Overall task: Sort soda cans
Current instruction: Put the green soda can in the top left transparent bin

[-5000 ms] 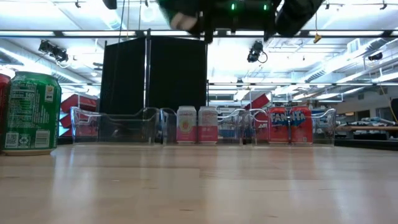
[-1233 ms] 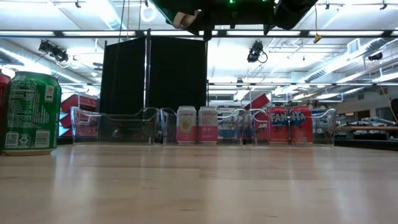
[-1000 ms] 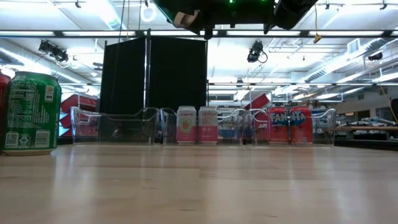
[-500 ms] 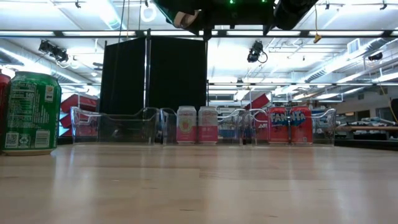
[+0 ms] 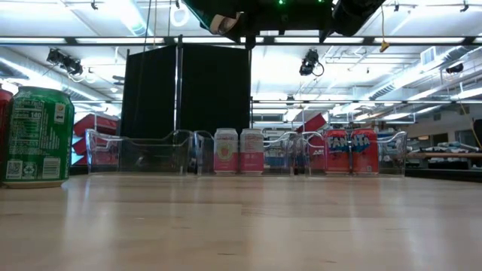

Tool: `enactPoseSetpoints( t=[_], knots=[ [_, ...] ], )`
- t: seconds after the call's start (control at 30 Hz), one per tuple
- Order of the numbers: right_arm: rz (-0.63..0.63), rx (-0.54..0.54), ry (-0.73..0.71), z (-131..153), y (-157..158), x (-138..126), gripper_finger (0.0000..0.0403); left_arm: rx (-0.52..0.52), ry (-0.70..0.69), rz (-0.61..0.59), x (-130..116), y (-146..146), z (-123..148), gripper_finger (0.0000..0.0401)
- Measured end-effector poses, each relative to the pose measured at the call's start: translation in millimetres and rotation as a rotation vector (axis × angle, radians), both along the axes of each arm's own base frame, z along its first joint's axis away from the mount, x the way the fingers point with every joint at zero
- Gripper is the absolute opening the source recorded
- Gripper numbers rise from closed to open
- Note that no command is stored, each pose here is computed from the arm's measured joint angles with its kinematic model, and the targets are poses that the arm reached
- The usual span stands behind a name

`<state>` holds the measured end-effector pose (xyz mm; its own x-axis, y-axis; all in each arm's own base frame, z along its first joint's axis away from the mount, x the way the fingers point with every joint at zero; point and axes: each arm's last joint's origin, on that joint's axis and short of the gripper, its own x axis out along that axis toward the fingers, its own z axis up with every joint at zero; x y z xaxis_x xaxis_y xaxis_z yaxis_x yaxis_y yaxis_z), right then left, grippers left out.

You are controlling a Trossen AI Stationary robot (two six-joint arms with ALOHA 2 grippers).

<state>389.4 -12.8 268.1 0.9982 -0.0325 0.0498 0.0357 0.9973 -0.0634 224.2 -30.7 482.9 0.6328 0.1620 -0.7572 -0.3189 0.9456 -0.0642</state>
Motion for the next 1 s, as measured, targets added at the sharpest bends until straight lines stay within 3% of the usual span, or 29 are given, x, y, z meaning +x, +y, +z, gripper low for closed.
enactPoseSetpoints(
  t=[0.13, 0.43, 1.0],
  knots=[
    [0.001, 0.000, 0.001, -0.1, 0.0, 0.0, 0.0290, -0.013, 0.045, 0.053, -2.4, 7.4, -3.9, 0.0318],
    [0.005, 0.000, 0.008, -1.1, 0.4, 0.1, 0.0291, 0.019, 0.128, 0.030, 6.6, 29.5, -16.4, 0.0340],
    [0.024, 0.000, 0.013, -1.8, 0.9, 0.2, 0.0292, -0.081, 0.021, -0.103, 15.0, 43.3, -10.0, 0.0343]
  ],
)
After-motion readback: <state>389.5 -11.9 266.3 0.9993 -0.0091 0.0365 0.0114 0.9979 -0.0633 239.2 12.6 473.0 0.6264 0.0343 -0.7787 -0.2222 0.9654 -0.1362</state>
